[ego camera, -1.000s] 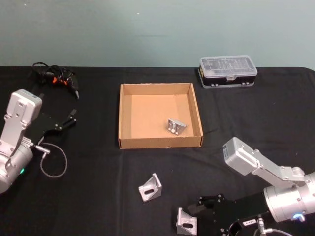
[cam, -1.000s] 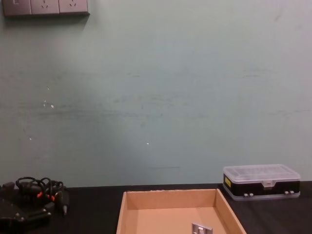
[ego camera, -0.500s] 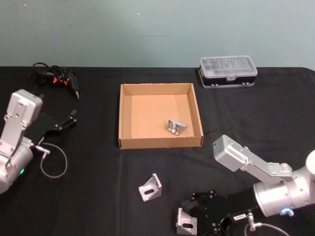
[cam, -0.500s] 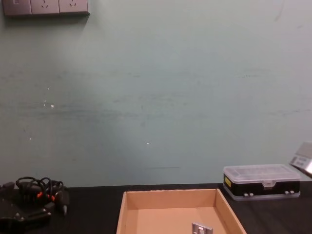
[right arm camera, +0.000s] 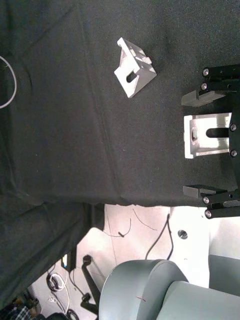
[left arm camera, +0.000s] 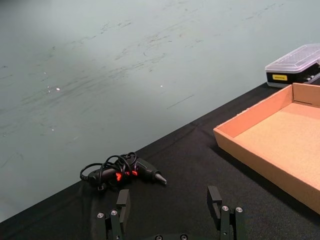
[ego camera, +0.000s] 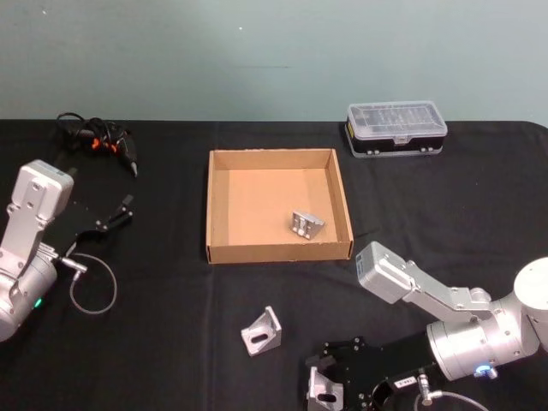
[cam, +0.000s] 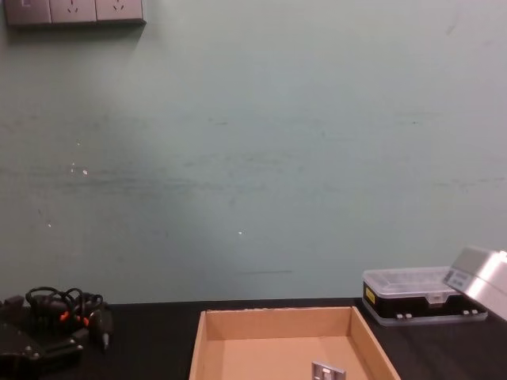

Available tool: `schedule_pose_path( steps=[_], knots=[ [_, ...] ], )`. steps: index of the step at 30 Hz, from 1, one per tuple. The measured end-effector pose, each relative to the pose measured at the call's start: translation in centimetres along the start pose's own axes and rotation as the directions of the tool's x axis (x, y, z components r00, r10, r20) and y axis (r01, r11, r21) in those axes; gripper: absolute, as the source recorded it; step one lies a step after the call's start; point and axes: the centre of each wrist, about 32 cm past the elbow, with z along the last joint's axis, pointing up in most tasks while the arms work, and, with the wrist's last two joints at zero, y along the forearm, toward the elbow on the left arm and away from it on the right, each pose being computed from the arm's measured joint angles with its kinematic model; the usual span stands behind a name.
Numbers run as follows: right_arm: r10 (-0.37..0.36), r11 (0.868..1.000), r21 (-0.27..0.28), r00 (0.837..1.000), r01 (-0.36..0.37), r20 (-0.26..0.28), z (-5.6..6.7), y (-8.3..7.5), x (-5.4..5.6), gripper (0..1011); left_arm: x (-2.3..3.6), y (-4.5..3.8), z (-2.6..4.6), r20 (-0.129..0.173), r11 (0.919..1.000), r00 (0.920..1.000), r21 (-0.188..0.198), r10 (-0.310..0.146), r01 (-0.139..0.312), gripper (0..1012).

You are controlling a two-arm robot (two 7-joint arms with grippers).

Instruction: Use one hand to pick up the angle iron from the table and place it into the box.

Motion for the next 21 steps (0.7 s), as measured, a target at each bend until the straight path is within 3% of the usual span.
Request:
schedule_pose_path(
  steps=[15, 21],
  knots=[
    [-0.011, 1.0, 0.004, 1.0, 0.011, 0.002, -0.25, 0.57, 0.5, 1004, 0.0, 0.0, 0.0, 0.0, 1.0, 1.0, 0.0, 0.0, 0.0, 1011],
    [-0.008, 1.0, 0.005, 1.0, 0.008, 0.0, -0.29, 0.85, 0.52, 876, 0.0, 0.0, 0.0, 0.0, 1.0, 1.0, 0.0, 0.0, 0.0, 1012]
  ],
)
